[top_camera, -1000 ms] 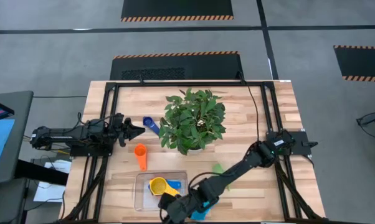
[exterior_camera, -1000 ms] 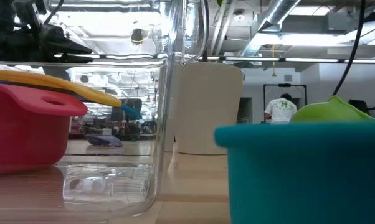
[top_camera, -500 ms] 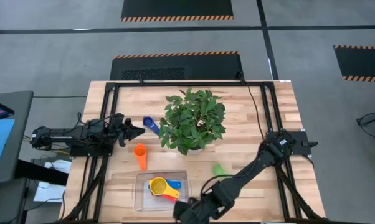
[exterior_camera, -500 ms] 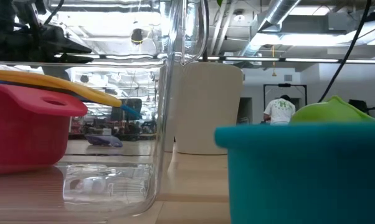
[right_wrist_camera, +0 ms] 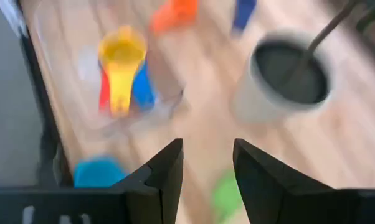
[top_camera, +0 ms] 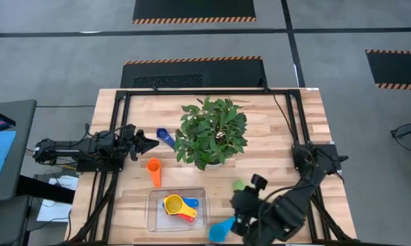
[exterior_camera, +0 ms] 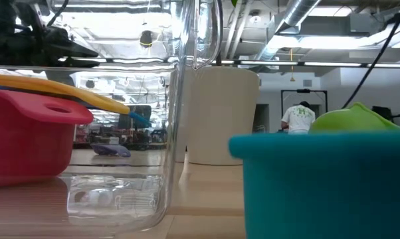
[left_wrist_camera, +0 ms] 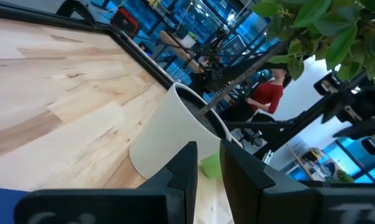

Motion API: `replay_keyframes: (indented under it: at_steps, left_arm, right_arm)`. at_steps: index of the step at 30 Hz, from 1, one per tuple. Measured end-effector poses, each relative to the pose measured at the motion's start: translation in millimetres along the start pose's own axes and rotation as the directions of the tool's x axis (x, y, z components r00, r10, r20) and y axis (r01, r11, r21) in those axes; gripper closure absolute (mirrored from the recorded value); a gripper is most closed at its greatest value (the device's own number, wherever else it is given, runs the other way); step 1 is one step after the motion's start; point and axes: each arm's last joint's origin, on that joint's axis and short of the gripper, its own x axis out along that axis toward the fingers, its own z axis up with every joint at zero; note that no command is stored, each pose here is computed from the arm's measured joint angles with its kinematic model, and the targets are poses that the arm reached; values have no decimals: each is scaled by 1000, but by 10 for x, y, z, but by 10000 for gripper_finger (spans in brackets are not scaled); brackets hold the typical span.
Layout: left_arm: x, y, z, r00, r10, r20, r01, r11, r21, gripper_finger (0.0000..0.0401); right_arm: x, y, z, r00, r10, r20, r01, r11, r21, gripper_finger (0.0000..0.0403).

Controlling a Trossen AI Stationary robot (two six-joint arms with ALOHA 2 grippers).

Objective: Nest measuring cups in basket
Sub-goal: Stack the green measuring cup on the yellow measuring cup

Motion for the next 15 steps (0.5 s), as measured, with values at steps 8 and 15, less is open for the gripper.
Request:
replay_keyframes:
  at_steps: [8, 15]
  left_arm:
    - [6, 10, 11, 999, 38, 35, -38, 999, 4, 342]
    - [12, 16, 7, 998, 50, 35, -51, 998, 29, 342]
  right_arm:
    - [-66, -523, -91, 969, -166, 183, 167, 986, 12, 255]
    - [20, -1234, -363, 953, -264, 147, 238, 956, 172, 281]
